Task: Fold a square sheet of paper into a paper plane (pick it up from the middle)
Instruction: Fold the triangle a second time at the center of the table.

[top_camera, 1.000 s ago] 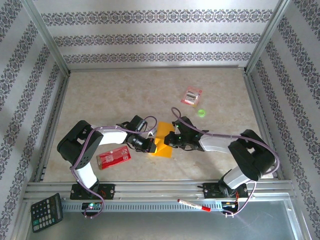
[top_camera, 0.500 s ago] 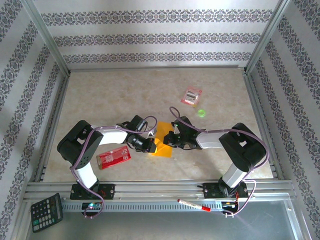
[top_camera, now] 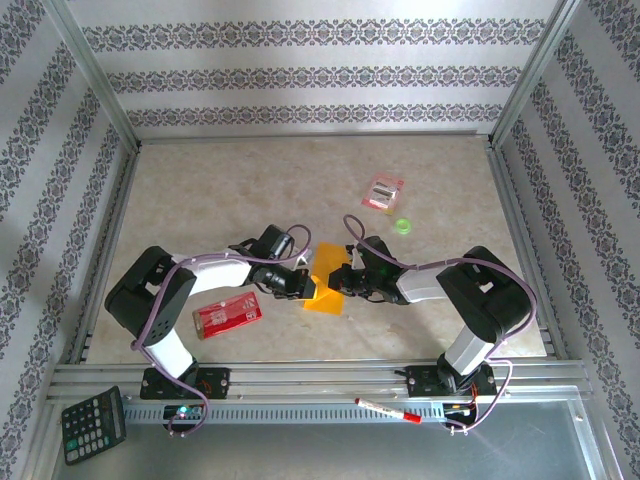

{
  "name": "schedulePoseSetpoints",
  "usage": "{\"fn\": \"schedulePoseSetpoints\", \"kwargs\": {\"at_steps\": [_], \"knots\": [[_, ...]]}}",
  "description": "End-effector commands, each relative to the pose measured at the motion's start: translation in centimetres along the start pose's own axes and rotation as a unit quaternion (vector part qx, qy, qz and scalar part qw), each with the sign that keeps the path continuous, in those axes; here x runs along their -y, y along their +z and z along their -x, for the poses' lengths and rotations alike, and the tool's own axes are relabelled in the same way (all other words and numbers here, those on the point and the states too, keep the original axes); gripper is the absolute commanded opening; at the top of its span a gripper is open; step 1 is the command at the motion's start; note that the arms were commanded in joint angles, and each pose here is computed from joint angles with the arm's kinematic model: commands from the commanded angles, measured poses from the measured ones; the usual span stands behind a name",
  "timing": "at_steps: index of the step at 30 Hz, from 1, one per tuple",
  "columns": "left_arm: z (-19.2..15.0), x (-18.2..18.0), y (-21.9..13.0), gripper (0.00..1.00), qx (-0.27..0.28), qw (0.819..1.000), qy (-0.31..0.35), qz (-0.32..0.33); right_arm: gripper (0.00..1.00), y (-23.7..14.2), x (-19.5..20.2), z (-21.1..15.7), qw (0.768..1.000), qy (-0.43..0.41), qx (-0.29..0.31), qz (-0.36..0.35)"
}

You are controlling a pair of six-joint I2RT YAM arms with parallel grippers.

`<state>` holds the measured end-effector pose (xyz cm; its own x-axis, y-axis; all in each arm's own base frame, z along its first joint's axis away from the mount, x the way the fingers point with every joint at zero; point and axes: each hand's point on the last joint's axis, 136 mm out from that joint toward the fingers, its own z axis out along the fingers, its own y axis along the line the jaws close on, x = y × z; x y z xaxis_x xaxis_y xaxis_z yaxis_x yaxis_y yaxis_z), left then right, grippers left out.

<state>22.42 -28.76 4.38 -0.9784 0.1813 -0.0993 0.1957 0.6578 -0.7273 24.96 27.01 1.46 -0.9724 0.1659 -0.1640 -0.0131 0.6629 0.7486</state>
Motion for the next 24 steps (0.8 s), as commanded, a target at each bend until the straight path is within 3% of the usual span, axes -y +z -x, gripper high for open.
{"fn": "schedulePoseSetpoints", "kwargs": {"at_steps": [1, 11, 24], "knots": [[0.3, 0.9, 0.9, 0.04, -0.009, 1.000, -0.001, -0.007, 0.00, 0.0, 7.2, -3.2, 0.991, 0.053, -0.033, -0.118], [0.8, -0.3, 2.1, 0.00, -0.015, 0.999, -0.011, 0.026, 0.00, -0.1, 8.9, -4.1, 0.985, 0.073, -0.042, -0.150], [1.3, 1.1, 2.9, 0.00, -0.015, 1.000, -0.010, -0.002, 0.00, -0.1, 9.2, -4.2, 0.984, 0.077, -0.046, -0.154]]}}
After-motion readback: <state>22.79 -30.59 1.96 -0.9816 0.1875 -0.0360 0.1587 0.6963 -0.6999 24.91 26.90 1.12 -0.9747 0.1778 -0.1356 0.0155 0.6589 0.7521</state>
